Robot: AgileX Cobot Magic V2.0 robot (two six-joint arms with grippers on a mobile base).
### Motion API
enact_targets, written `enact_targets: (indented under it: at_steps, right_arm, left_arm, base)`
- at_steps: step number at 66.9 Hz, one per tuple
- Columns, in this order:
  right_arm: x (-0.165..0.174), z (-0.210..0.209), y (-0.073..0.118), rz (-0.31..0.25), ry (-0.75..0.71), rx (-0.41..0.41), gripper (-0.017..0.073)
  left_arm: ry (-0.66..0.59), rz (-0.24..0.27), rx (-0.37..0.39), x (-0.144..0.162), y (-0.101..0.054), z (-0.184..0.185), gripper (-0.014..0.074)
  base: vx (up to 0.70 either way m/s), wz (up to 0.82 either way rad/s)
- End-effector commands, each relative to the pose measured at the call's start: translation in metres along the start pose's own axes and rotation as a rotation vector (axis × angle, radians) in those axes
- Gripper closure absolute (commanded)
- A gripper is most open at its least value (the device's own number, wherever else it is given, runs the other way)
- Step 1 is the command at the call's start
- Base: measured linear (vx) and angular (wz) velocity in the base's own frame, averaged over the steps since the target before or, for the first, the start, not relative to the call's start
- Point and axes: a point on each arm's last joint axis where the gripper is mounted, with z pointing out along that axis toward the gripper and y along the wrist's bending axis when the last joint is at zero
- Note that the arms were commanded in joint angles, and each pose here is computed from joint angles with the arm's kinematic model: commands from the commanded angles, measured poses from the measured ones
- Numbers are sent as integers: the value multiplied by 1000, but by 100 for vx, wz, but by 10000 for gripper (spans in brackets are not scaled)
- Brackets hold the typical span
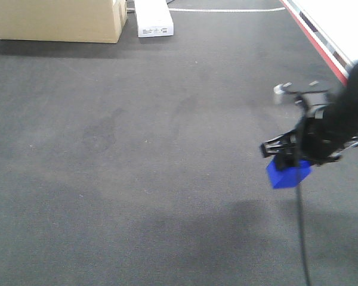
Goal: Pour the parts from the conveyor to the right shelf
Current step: 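Lift the blue block off the conveyor with the right gripper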
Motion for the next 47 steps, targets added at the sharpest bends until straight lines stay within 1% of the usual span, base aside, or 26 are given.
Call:
enact_targets:
  at_steps: [1,19,29,38,47]
  right_arm:
    - [11,-40,1,-21,-192,14,568]
    - [78,-106,3,-34,-498,16,565]
    - [120,-135,4,-60,-648,23,564]
    - [161,-152,5,-64,-812,25,562]
    - [200,-159,3,-78,-973,44,561]
  left_arm:
    - [-61,-16,13,1,0,0,600]
    - [-61,-16,13,1,0,0,600]
    - [-61,-16,13,1,0,0,600]
    - [-61,-16,13,1,0,0,600]
    - [-61,-16,13,1,0,0,600]
  base:
    - [0,0]
    - [0,0]
    - [0,0]
    - [0,0]
    - [0,0]
